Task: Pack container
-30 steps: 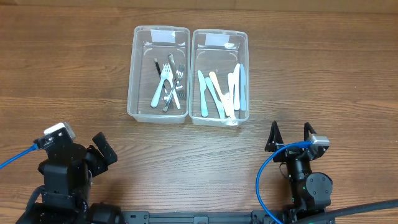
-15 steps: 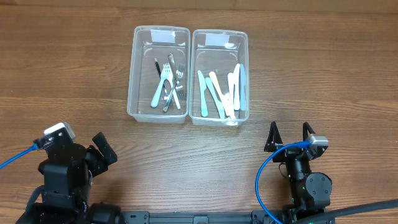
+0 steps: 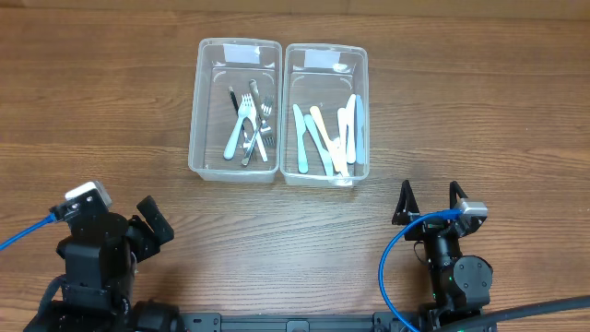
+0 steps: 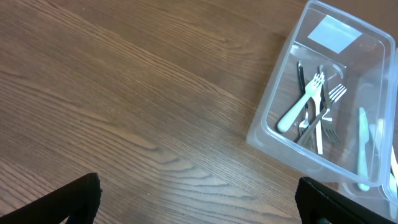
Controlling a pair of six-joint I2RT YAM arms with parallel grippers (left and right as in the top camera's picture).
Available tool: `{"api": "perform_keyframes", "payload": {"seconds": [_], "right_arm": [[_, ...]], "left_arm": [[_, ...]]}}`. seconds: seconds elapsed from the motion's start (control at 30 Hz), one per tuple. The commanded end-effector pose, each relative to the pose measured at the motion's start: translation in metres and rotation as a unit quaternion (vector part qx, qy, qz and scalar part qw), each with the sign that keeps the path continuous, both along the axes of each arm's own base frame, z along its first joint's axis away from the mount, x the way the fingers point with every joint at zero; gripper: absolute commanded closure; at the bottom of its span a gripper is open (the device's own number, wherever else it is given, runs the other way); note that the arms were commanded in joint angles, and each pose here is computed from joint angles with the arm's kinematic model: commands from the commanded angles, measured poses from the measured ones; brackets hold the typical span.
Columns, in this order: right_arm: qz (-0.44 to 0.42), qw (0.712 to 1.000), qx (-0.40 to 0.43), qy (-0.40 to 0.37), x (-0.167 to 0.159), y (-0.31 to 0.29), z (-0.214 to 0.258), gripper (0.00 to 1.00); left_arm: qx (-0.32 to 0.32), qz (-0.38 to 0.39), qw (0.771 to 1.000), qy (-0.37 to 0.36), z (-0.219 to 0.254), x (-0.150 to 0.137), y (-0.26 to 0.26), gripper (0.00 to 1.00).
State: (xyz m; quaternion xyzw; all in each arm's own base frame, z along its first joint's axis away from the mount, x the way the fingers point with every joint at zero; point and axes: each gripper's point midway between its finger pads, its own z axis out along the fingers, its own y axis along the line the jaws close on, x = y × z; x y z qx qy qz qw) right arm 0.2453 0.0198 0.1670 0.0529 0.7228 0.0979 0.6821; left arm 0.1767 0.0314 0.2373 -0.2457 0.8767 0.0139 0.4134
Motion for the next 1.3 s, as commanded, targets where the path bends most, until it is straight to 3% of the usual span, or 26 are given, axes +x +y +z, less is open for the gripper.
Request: {"api": "perform_keyframes", "payload": {"seconds": [0.0,0.27,0.4,0.57,0.73,0.9,1.13,1.27], "right_arm": [[0.001,1.0,0.004,-0.01,0.0,0.0,0.004,0.0],[0.001,1.0,0.004,-0.01,0.0,0.0,0.004,0.0],[0.001,1.0,0.004,-0.01,0.0,0.0,0.004,0.0],[0.001,1.0,0.004,-0.01,0.0,0.0,0.004,0.0],[0.001,1.0,0.004,-0.01,0.0,0.0,0.004,0.0],[0.001,1.0,0.004,-0.01,0.0,0.0,0.004,0.0],[0.001,1.0,0.004,-0.01,0.0,0.0,0.004,0.0],[0.001,1.0,0.004,-0.01,0.0,0.0,0.004,0.0]], "left_arm": [[0.004,0.009,1.0,0.002,-0.004,-0.001,0.003,0.0],[0.003,0.011,1.0,-0.003,-0.002,-0.003,0.004,0.0],[0.045,0.005,0.999,-0.012,0.002,-0.017,0.015,0.0],[0.085,-0.102,0.989,-0.065,0.001,-0.011,-0.004,0.0],[0.138,-0.215,0.958,-0.132,-0.017,0.018,-0.031,0.0],[0.208,-0.313,0.904,-0.205,-0.024,0.044,-0.058,0.0],[0.243,-0.287,0.889,-0.263,-0.036,0.061,-0.053,0.0],[0.237,-0.241,0.899,-0.278,-0.048,0.061,-0.041,0.0]]}}
